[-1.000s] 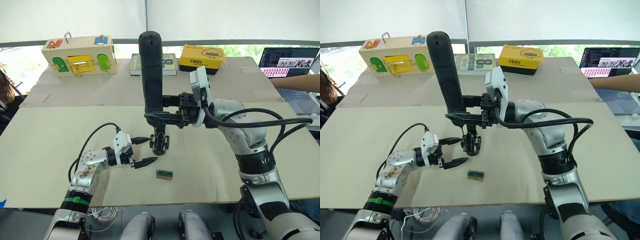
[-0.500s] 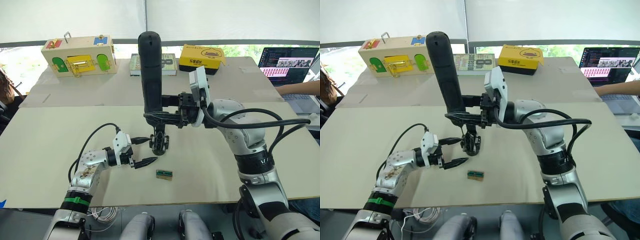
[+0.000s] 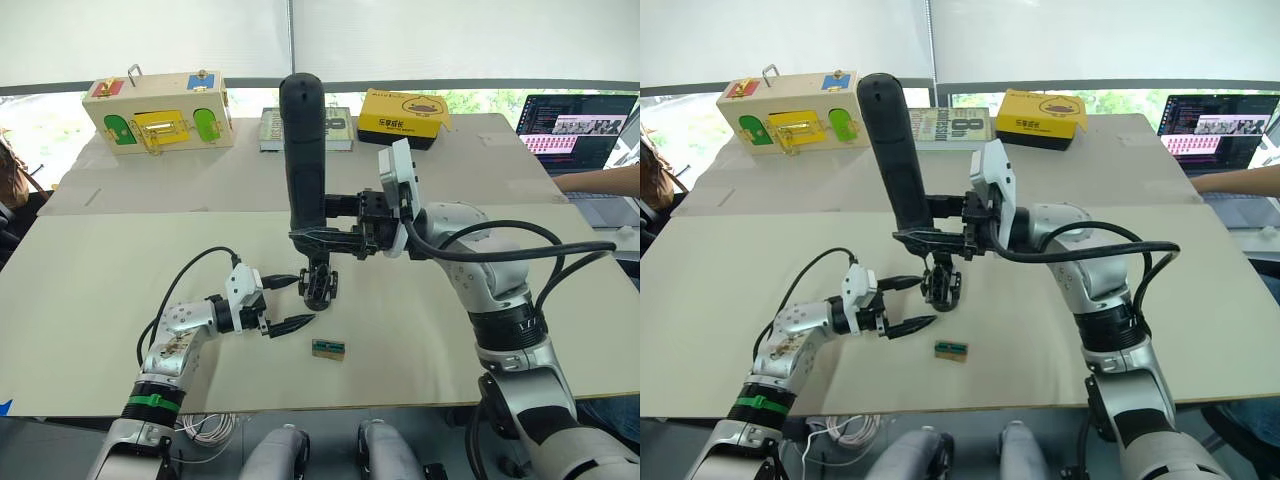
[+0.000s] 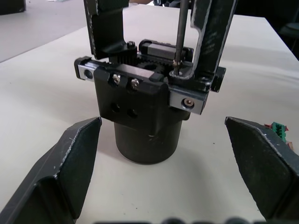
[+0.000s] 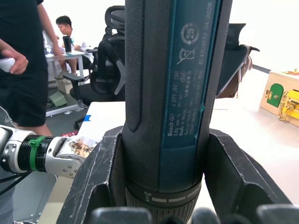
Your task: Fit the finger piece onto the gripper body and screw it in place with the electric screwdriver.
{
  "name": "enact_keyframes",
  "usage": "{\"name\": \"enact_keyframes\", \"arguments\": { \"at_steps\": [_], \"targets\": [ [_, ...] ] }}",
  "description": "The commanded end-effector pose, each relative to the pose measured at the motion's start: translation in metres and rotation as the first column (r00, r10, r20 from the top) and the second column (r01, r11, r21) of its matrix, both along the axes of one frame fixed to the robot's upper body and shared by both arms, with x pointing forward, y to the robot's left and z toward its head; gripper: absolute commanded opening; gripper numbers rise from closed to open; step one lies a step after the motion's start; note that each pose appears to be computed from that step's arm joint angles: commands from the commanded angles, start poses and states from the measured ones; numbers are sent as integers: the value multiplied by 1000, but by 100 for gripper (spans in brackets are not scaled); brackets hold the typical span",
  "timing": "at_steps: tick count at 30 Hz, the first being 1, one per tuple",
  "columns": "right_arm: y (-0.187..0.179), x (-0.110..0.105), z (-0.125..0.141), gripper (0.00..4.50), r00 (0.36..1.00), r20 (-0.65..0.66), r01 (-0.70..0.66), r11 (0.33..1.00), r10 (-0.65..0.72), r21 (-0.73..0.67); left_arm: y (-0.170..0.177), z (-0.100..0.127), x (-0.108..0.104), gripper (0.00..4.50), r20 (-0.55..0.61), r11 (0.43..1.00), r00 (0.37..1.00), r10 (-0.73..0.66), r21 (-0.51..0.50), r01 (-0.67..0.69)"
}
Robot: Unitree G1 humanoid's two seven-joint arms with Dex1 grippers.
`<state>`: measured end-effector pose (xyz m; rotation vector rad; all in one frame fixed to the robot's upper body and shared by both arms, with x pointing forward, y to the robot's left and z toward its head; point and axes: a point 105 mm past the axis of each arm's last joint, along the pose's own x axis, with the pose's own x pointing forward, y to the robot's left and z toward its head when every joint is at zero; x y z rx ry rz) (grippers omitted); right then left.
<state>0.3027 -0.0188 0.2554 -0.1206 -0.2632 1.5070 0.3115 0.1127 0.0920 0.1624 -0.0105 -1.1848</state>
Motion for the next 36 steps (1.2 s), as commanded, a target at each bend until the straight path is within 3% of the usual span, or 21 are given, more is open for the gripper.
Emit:
{"name": "enact_keyframes", "arguments": {
  "at_steps": [1, 8, 18, 33, 36],
  "targets": [
    [0, -8, 14, 195, 997, 73, -15, 999, 13, 31, -3, 0, 3, 450, 17, 1000, 1000, -4, 20, 4],
    [1, -9, 12, 195, 997, 70, -15, 1000, 13, 26, -13, -13, 10, 450, 3, 999, 1000, 0, 40, 0],
    [1, -8, 11, 195, 998, 65, -8, 1000, 7, 21, -27, -15, 23, 450, 14, 999, 1000, -7, 34, 7],
    [0, -6, 7, 195, 998, 57, 4, 1000, -5, 10, -37, -16, 21, 450, -19, 998, 998, -51, 40, 52],
    [0, -5, 6, 195, 999, 53, 8, 1000, -9, 10, -36, -20, 21, 321, -33, 997, 998, -50, 53, 52]
  ]
}}
